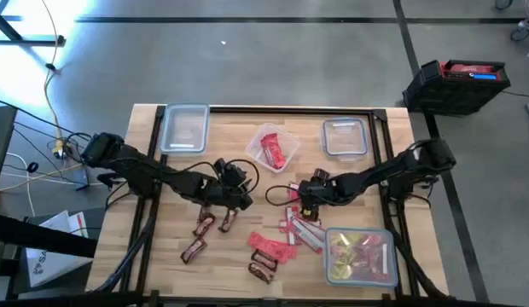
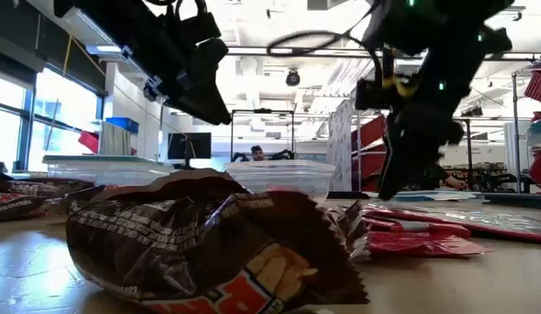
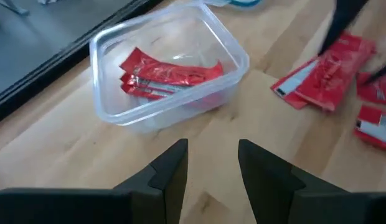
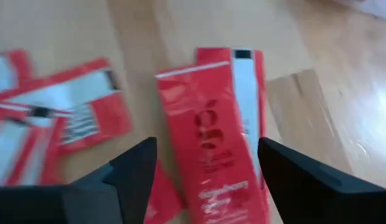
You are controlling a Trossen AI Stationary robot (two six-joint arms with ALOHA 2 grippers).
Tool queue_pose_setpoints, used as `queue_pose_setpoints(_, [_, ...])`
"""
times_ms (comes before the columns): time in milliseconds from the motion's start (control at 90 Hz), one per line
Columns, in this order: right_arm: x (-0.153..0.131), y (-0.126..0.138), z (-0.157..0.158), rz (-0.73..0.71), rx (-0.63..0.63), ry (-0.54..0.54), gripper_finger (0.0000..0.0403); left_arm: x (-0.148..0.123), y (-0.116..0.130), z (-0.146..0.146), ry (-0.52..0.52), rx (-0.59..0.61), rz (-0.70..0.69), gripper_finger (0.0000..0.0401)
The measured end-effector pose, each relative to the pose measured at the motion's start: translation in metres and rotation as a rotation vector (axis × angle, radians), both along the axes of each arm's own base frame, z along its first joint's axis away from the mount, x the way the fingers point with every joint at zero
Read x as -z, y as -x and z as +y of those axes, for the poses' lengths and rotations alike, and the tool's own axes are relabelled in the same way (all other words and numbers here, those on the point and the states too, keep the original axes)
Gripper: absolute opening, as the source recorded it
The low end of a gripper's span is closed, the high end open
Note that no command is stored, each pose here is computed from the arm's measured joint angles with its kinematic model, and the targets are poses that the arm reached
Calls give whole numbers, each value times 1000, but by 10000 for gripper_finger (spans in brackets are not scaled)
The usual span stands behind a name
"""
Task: Sort candy
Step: Put the strawberry red into the upper middle transparent bin
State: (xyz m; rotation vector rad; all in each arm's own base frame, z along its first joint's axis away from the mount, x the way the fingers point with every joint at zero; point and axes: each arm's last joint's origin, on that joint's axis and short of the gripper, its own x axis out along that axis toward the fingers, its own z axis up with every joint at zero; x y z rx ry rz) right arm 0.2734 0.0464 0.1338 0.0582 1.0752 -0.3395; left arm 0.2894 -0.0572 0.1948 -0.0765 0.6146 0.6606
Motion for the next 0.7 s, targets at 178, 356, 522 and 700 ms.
queue_pose_setpoints(178, [13, 5, -1, -81, 0, -18, 243, 0, 0, 0, -2, 1, 0, 126])
queue_pose_setpoints(356, [19, 11, -2, -91, 34, -30, 242, 0, 0, 0, -1, 1, -2, 126])
queue_pose_setpoints(522, [20, 12, -2, -109, 42, -34, 241, 0, 0, 0, 0, 0, -2, 126])
queue_pose_setpoints(700, [20, 12, -3, -116, 66, -25, 215, 0, 0, 0, -2, 1, 0, 126])
